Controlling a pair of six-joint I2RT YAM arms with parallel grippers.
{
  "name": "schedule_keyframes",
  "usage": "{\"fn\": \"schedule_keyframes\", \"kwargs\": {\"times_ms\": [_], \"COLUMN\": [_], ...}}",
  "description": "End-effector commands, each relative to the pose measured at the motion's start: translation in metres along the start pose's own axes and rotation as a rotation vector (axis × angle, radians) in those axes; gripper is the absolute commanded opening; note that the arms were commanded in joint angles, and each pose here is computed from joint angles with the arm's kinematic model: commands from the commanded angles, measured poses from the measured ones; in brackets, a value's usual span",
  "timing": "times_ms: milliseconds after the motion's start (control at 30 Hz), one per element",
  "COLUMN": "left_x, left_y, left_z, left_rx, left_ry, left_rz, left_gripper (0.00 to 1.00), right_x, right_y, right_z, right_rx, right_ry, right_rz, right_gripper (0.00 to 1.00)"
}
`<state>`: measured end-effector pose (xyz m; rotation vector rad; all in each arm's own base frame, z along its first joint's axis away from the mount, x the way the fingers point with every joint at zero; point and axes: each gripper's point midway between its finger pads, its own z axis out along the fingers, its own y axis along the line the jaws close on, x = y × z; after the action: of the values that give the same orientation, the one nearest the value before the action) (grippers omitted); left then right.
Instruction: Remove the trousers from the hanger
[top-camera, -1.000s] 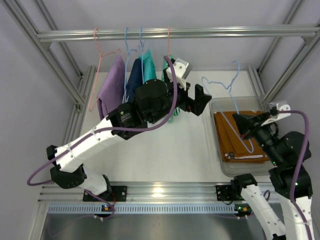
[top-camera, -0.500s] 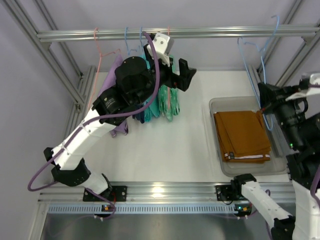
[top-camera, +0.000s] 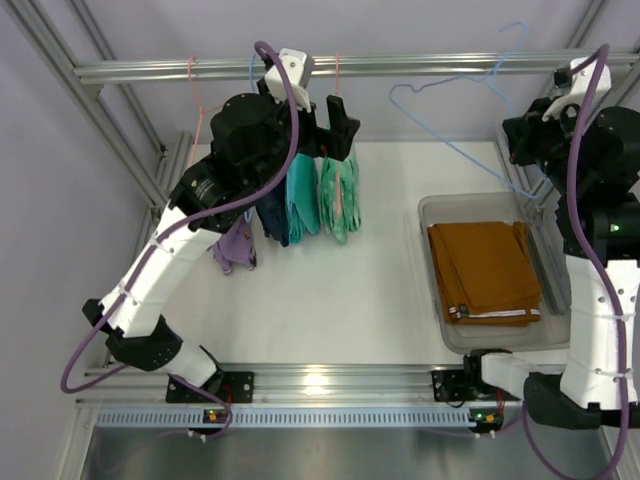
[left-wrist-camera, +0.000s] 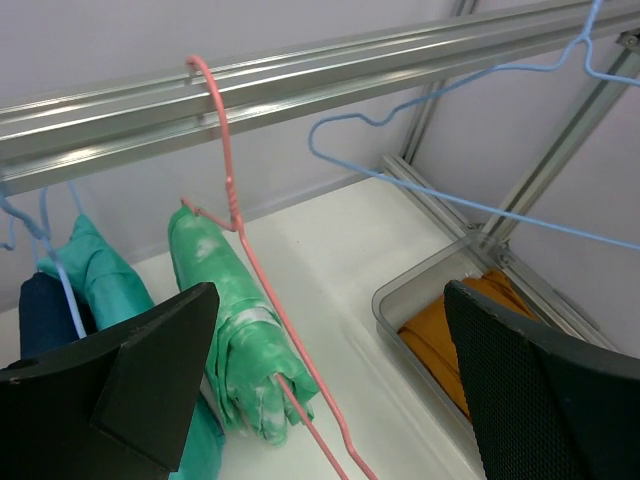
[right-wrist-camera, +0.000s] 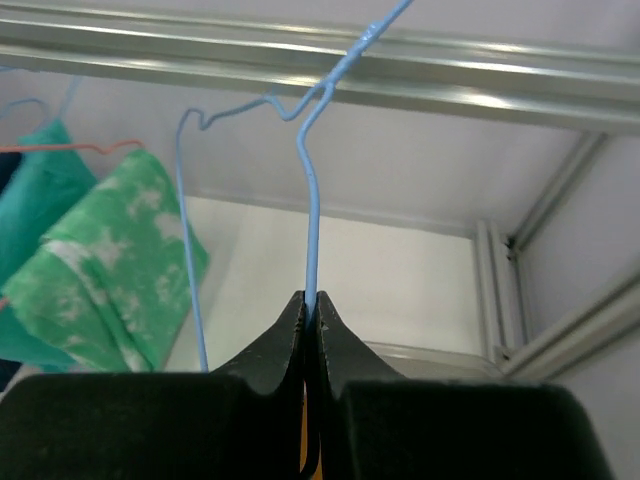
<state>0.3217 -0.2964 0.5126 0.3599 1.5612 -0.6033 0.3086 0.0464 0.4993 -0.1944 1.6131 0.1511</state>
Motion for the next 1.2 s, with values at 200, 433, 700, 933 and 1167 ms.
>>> {"fn": "schedule_keyframes", "kwargs": {"times_ms": [200, 433, 700, 933, 1167], "left_x": [-0.022, -0.014, -0.014, -0.021, -0.014], "left_y": [0.019, 0.033, 0.048, 0.073, 0.089], "left_z": [-0.013, -0.013, -0.013, -0.020, -0.023], "left_rx": [-0.024, -0.059, -0.094, -0.114, -0.125], "left_ry": [-0.068, -0.052, -0.049, -0.055, -0.039], "left_rz": [-0.029, -0.014, 0.010, -0.036, -0.094], "left_gripper": [0.99, 0.99, 0.99, 0.99, 0.99], "right_x": [0.003, 0.018, 0.041, 0.044, 0.034], "right_y": [-0.087, -0.148, -0.176, -0.195, -0.194], "right_z": [-0.024, -0.046, -0.031, -0.016, -0.012], "right_rx": [0.122, 0.186, 0.064, 0.036, 0.018], "right_ry": [-0.095, -0.089, -0.082, -0.101, -0.165], "right_rz": [-0.048, -0.095, -0.095, -0.097, -0.121], "right_gripper": [0.00, 0.00, 0.00, 0.00, 0.00]}}
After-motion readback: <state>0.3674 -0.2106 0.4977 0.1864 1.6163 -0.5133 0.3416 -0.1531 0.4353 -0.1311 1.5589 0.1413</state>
